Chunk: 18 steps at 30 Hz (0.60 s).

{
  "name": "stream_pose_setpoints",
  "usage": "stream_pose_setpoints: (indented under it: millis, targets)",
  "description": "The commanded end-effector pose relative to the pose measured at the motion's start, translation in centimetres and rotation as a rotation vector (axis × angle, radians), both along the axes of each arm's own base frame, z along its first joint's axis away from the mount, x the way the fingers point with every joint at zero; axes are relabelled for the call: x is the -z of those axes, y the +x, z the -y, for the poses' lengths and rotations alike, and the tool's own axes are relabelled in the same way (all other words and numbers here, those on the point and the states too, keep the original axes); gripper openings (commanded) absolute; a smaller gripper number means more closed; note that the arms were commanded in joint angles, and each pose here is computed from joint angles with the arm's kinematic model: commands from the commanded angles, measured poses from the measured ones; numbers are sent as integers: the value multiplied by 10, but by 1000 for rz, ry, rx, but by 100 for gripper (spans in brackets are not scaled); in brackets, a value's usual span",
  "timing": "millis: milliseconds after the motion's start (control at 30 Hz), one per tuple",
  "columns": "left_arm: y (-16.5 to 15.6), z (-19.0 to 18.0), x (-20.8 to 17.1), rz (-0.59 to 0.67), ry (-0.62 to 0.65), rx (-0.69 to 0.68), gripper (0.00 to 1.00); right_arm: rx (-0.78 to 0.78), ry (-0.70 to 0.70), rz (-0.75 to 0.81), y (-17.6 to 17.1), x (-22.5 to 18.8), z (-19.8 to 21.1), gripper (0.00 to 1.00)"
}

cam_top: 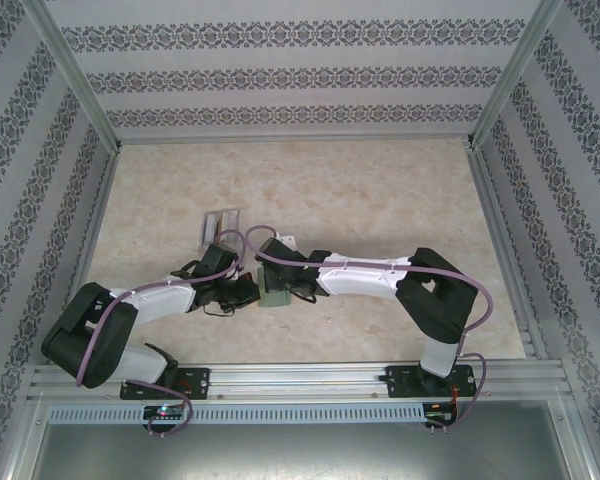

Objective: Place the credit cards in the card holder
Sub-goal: Close the button on the card holder.

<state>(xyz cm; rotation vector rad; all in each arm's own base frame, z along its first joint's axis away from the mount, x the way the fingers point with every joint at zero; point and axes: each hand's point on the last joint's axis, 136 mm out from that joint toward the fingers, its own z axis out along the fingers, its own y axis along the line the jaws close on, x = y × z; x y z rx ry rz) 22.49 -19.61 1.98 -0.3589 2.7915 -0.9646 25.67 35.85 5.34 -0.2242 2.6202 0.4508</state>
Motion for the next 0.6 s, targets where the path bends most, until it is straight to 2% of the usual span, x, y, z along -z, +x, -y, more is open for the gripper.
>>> stream_pose_setpoints:
  millis: [0, 567]
  targets:
    - [-11, -5, 15, -60, 51, -8, 4, -52, 41, -24, -3, 7, -16, 0]
    - [-11, -6, 16, -73, 63, -5, 2, -98, -25, 24, -1, 15, -4, 0]
